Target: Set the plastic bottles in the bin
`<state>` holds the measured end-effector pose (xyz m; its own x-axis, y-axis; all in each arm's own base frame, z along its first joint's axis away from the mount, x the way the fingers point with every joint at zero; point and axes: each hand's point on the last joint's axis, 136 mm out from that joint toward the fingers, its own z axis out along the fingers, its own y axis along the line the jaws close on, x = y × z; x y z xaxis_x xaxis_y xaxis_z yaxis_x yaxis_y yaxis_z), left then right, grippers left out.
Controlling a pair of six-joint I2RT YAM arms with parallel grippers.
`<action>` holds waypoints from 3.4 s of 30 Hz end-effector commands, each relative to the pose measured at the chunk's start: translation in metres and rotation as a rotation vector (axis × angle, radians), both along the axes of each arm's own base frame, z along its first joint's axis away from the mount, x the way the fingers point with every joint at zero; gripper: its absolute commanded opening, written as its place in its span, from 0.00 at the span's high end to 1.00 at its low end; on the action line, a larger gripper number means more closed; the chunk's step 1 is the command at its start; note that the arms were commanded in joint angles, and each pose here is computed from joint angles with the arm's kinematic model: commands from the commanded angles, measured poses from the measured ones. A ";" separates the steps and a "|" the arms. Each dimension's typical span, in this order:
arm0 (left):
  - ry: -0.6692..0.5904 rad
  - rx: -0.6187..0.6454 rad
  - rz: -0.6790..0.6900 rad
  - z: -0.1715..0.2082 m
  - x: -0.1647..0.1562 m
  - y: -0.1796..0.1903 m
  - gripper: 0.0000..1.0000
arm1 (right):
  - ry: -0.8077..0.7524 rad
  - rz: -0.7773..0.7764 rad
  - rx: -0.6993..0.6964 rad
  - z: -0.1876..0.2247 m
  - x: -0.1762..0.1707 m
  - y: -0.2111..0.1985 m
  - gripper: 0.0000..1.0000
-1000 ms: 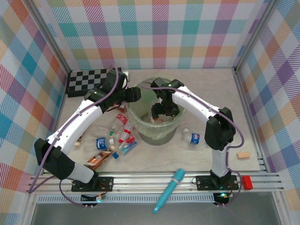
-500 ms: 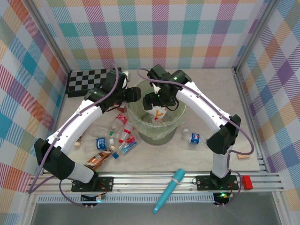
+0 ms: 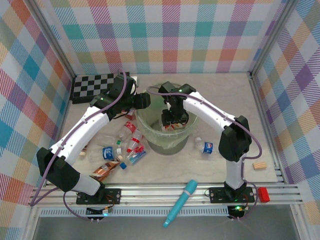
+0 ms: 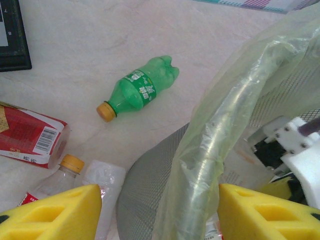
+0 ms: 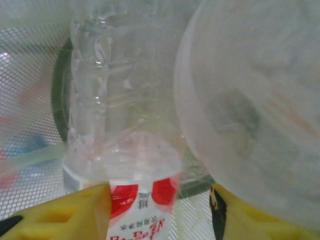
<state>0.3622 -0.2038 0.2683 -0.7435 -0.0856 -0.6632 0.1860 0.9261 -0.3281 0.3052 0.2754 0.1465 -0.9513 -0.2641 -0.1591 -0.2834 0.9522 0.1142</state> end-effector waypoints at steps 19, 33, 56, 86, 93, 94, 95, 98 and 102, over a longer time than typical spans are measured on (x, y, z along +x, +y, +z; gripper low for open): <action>0.086 0.046 -0.022 -0.028 -0.012 -0.002 0.38 | -0.266 0.073 0.275 0.167 -0.018 -0.001 0.22; 0.087 0.039 -0.032 -0.027 -0.011 -0.005 0.38 | -0.326 -0.356 0.336 0.190 -0.018 -0.154 0.22; 0.110 0.058 -0.050 -0.021 -0.010 -0.005 0.38 | 0.069 -0.332 0.296 -0.012 0.107 -0.129 0.15; 0.114 0.057 -0.043 -0.021 -0.007 -0.004 0.38 | 0.185 -0.440 0.043 -0.099 0.096 -0.173 0.14; 0.115 0.053 -0.045 -0.022 -0.007 -0.005 0.38 | 0.175 -0.484 0.074 -0.085 0.078 -0.188 0.13; 0.115 0.054 -0.043 -0.022 -0.007 -0.005 0.38 | 0.165 -0.482 0.086 -0.078 0.076 -0.188 0.12; 0.113 0.054 -0.043 -0.022 -0.007 -0.005 0.38 | 0.153 -0.472 0.102 -0.069 0.073 -0.187 0.11; 0.118 0.057 -0.044 -0.024 -0.007 -0.005 0.38 | 0.136 -0.453 0.182 -0.048 0.062 -0.176 0.09; 0.117 0.054 -0.038 -0.026 -0.007 -0.004 0.38 | 0.170 -0.441 0.255 -0.039 0.037 -0.157 0.08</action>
